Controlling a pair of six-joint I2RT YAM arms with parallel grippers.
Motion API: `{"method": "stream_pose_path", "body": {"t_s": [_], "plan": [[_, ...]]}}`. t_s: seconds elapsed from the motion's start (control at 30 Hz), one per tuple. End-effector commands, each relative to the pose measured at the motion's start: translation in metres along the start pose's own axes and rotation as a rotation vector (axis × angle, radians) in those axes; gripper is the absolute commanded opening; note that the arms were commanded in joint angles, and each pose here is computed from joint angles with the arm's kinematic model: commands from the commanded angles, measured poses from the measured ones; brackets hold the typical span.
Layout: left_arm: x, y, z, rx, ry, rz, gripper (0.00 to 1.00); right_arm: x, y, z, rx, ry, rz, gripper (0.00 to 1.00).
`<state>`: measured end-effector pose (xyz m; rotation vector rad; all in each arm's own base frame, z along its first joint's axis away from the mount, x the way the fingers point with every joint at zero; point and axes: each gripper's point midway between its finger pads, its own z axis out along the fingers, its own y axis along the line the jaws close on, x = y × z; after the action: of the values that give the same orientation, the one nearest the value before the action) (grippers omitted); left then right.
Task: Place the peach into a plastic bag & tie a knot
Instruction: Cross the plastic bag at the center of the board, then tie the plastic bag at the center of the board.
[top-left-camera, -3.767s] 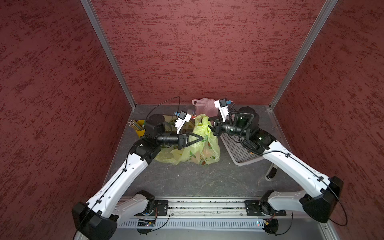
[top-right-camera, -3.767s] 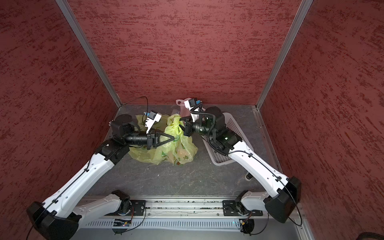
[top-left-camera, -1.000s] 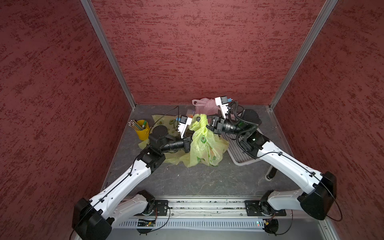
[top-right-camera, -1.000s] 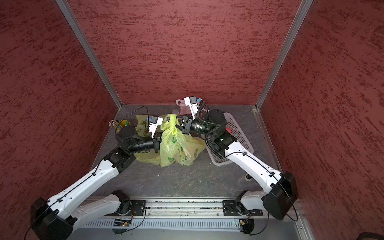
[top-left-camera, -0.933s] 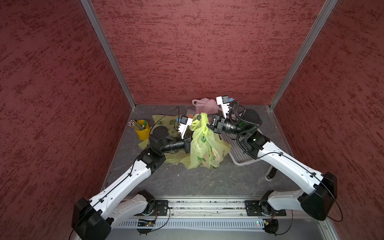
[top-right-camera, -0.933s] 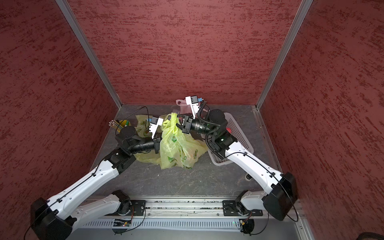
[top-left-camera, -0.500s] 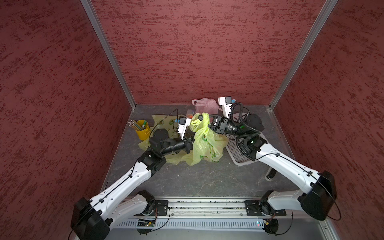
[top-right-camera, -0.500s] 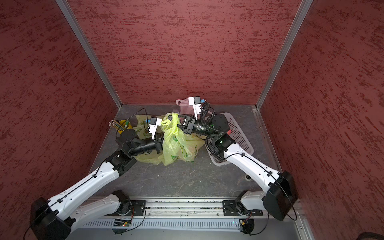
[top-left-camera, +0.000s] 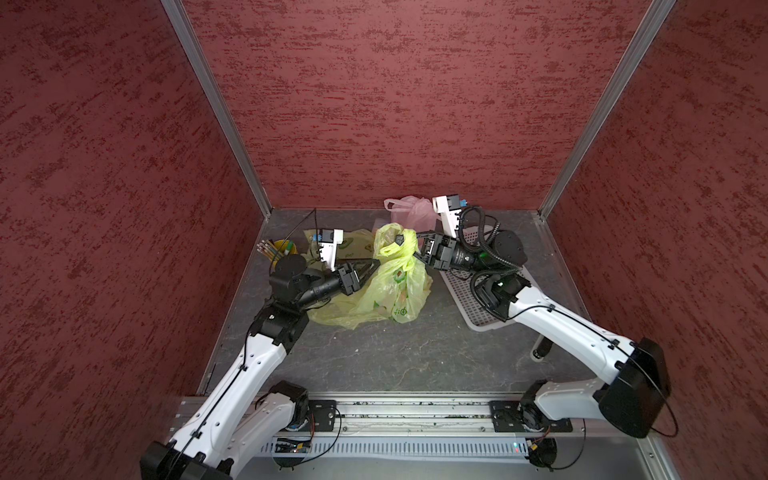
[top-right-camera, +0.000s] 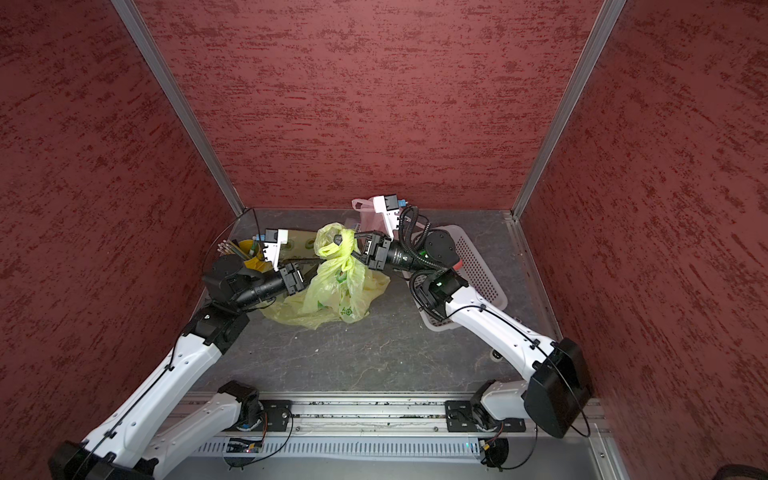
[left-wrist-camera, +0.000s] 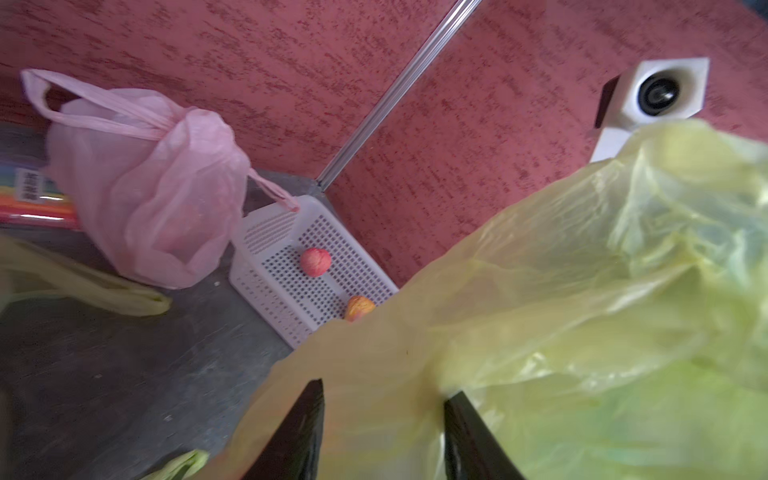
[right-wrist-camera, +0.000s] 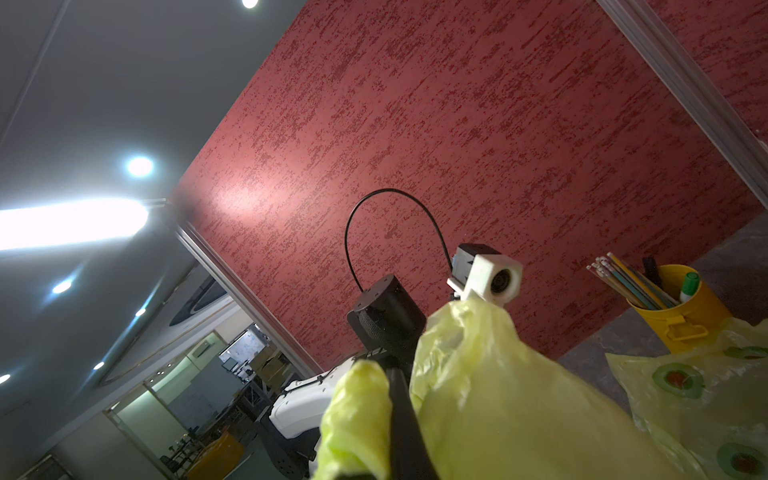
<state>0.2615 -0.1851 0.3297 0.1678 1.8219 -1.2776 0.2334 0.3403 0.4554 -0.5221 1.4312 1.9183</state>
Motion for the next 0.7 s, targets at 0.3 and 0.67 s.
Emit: {"method": "stream_pose_path", "body": {"t_s": [0.3,0.67], "plan": [[-0.05,-0.054,-0.061,0.073,-0.011,-0.011,0.59,-0.002,0.012,0.011,-0.057,0.056,-0.075,0.0],[-0.066,-0.135,-0.032,0.361,0.058,0.093,0.72,0.004,0.001,0.011,-0.016,0.073,-0.068,0.0]]}}
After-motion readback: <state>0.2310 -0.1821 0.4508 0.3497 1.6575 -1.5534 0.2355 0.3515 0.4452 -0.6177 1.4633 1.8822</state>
